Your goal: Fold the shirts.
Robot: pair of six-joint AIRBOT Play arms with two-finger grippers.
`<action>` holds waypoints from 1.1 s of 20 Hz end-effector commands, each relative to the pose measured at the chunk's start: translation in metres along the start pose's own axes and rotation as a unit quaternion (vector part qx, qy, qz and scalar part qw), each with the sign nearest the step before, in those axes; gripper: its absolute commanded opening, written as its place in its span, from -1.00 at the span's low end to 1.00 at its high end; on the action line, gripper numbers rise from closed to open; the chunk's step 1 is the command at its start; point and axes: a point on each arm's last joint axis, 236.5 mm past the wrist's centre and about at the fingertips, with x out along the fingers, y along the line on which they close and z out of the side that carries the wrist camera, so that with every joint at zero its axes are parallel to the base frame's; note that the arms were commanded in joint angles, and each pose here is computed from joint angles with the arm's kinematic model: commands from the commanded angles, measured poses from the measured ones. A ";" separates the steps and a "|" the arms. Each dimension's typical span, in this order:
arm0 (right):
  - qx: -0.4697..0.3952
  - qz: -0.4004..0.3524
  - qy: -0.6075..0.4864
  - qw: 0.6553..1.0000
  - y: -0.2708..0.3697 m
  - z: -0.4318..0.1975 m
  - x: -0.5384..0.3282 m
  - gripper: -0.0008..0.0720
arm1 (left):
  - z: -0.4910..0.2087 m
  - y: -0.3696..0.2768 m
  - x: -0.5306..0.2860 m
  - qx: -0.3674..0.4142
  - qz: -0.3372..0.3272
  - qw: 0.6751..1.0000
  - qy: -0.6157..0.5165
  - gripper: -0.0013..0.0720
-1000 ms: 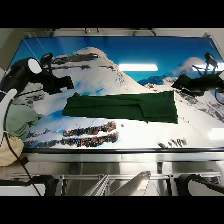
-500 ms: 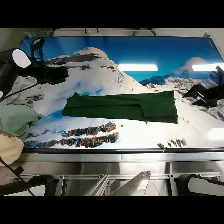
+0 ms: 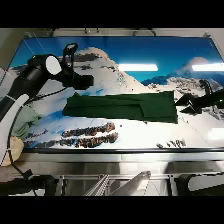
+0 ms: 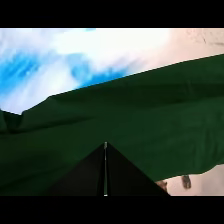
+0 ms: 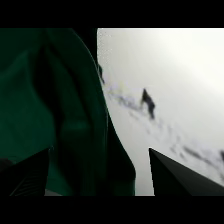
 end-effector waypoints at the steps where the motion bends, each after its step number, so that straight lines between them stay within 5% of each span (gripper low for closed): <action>1: -0.010 0.021 0.014 1.000 0.001 -0.004 0.013 0.87 | -0.007 -0.026 0.016 0.013 -0.013 1.000 0.006 -0.92; 7: -0.023 0.042 0.003 0.999 0.032 0.004 0.035 0.62 | -0.016 -0.055 0.050 0.012 -0.026 1.000 0.009 -0.92; 8: -0.028 0.039 0.003 0.999 0.034 0.005 0.038 0.45 | -0.020 -0.060 0.060 0.016 -0.027 0.999 0.014 -0.92; 11: -0.031 0.035 -0.018 0.999 0.037 0.014 0.037 -0.85 | -0.026 -0.079 0.084 0.027 -0.039 0.999 0.011 -0.92; 22: -0.139 0.031 -0.151 0.978 0.150 0.014 -0.079 -0.92 | -0.034 -0.168 0.166 0.064 -0.092 0.991 0.078 -0.92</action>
